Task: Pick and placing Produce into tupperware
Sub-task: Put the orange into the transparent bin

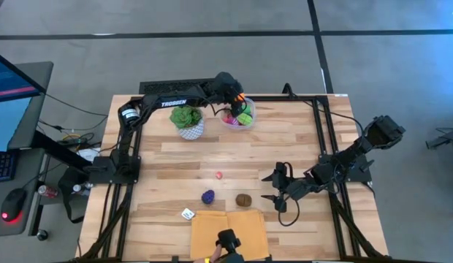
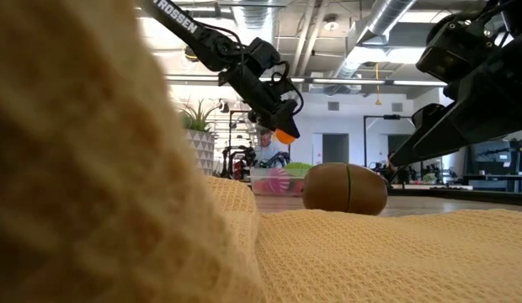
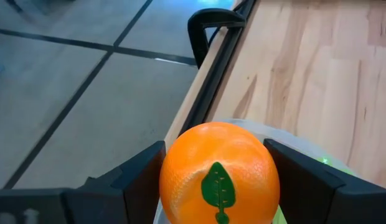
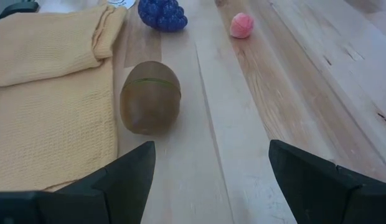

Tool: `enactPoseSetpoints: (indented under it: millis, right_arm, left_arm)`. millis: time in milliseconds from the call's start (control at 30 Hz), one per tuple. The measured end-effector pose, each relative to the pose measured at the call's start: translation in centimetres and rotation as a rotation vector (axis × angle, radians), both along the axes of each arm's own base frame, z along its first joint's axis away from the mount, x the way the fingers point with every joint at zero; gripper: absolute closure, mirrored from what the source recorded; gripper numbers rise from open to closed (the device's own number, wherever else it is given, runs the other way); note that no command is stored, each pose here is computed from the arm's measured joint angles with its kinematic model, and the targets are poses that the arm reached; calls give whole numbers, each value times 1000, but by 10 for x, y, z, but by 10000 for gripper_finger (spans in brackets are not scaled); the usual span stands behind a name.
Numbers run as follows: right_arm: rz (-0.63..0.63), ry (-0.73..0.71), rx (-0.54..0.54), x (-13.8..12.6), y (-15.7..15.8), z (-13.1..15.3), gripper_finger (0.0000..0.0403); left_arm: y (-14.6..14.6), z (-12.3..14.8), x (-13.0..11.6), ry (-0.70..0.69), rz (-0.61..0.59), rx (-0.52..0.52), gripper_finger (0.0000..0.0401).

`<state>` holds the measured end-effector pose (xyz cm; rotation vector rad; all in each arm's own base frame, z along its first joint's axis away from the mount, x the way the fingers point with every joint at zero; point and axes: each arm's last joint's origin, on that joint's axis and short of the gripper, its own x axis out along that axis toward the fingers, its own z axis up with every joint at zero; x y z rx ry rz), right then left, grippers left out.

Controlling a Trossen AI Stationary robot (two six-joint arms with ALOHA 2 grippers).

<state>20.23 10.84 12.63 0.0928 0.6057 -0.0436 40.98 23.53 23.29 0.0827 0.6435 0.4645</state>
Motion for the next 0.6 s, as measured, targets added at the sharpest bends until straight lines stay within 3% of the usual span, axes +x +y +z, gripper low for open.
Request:
enactPoseSetpoints:
  millis: [333, 600]
  right_arm:
    - [-1, -1, -3, 0, 0, 0, 67]
    - [-1, -1, -3, 0, 0, 0, 67]
  left_arm:
    - [3, 1, -1, -22, 13, -5, 154]
    - [1, -7, -7, 69, 23, -68, 154]
